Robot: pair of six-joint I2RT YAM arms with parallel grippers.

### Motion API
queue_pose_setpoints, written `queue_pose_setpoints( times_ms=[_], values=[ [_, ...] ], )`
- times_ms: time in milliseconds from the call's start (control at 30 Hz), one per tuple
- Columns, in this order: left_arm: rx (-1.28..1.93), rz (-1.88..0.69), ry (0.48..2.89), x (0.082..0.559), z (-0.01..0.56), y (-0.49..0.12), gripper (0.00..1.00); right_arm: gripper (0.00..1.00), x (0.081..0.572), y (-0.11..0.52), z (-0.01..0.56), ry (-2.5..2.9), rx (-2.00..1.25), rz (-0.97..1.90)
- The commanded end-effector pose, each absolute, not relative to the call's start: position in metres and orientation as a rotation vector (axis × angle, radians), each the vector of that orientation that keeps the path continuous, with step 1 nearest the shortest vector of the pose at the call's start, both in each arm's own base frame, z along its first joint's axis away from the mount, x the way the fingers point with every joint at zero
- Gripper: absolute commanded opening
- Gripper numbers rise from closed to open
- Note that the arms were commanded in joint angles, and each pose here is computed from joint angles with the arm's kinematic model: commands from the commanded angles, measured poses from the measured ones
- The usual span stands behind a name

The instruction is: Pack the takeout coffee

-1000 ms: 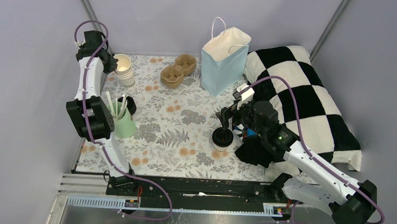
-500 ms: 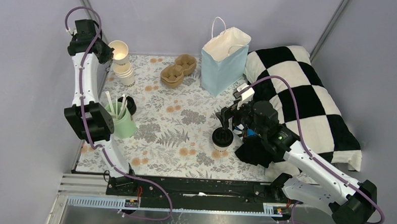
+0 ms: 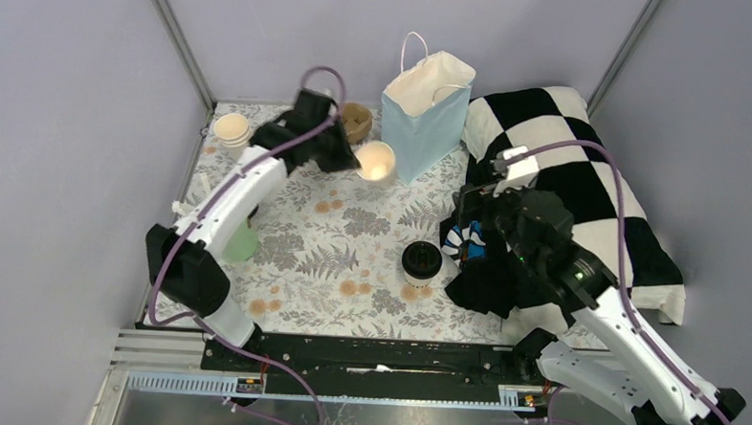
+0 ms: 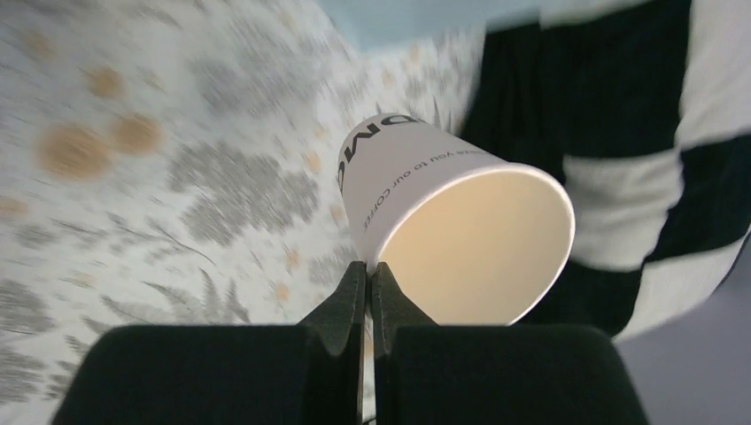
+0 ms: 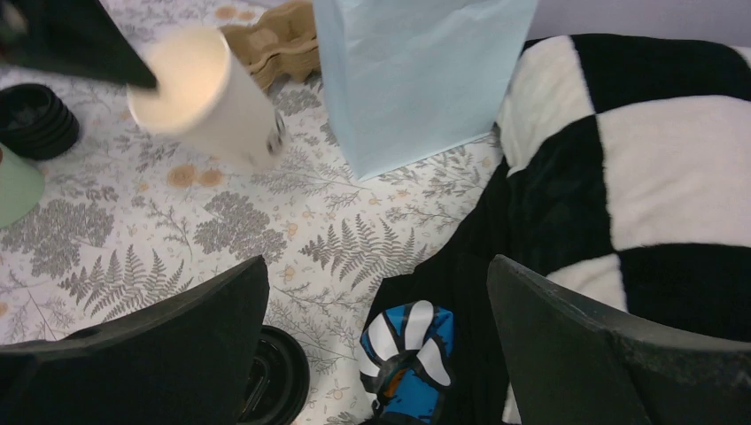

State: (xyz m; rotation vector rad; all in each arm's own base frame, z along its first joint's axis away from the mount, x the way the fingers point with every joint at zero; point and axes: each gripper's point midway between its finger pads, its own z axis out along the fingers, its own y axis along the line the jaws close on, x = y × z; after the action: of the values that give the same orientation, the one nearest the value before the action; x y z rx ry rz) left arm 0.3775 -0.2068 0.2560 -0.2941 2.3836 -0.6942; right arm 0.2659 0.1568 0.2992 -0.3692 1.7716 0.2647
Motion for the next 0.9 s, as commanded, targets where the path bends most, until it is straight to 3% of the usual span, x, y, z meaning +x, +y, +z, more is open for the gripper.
queue_pose_setpoints(
  times_ms=[0,300,667,733,867],
  values=[
    [-0.195,-0.810,2.453,0.355,0.228,-0.277,0.00,1.00,0.254,0.124,0.316,1.771,-0.257,0.199],
    [-0.081,-0.821,2.579,0.337,0.180,-0.341,0.00,1.00,0.239,0.116,0.316,1.756,-0.197,0.259],
    [0.011,-0.690,2.665,0.316,0.139,-0.358,0.00,1.00,0.237,0.117,0.316,1.743,-0.201,0.276],
    [0.025,-0.673,2.670,0.314,0.141,-0.356,0.13,1.00,0.236,0.118,0.314,1.744,-0.204,0.284],
    [0.037,-0.573,2.629,0.319,0.162,-0.338,0.51,1.00,0.236,0.121,0.310,1.752,-0.216,0.296]
  ],
)
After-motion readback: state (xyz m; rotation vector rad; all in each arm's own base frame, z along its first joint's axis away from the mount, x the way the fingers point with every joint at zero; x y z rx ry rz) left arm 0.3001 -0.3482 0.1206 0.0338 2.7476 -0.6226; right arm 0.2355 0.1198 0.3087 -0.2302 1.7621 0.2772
